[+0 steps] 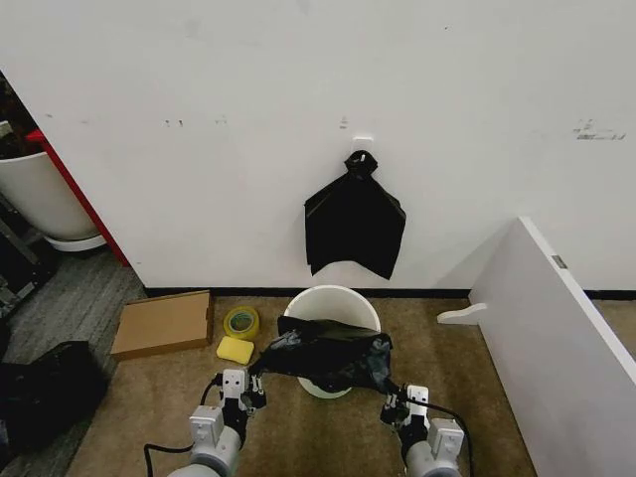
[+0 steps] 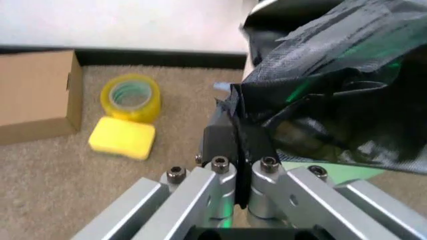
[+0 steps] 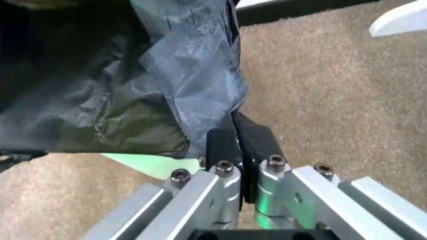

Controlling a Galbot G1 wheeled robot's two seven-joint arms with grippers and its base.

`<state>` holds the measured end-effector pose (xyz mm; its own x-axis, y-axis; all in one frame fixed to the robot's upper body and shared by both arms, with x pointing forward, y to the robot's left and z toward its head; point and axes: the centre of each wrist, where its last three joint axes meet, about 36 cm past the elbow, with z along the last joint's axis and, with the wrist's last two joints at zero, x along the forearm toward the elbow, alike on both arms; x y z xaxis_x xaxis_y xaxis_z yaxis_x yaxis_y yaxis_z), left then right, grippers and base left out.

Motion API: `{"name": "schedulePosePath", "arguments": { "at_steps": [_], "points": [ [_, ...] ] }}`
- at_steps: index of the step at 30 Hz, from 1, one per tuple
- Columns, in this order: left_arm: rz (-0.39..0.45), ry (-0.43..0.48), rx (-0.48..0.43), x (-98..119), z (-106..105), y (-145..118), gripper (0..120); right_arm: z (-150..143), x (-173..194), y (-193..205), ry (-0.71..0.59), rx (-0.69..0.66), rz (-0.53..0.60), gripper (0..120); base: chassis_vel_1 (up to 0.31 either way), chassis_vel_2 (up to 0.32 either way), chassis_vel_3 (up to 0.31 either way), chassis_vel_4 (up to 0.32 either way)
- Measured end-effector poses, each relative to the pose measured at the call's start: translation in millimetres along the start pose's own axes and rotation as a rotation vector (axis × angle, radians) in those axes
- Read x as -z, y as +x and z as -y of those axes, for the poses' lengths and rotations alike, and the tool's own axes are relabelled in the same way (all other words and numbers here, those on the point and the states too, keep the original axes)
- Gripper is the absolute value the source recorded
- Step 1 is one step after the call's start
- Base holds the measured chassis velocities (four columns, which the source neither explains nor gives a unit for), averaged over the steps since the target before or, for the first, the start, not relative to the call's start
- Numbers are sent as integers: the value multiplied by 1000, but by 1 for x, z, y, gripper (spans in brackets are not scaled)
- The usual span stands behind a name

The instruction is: Place the garbage bag over the trash bin.

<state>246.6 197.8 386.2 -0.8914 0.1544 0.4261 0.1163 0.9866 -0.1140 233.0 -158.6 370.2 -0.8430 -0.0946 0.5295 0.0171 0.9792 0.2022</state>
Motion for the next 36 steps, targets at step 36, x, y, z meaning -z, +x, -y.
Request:
{"name": "schedulePosePath", "arguments": {
  "at_steps": [36],
  "points": [
    [-30,29,125,5,-9,-66,0,-2,-3,-52,-34,-45,-34,0,0,0,0,0]
  ]
}}
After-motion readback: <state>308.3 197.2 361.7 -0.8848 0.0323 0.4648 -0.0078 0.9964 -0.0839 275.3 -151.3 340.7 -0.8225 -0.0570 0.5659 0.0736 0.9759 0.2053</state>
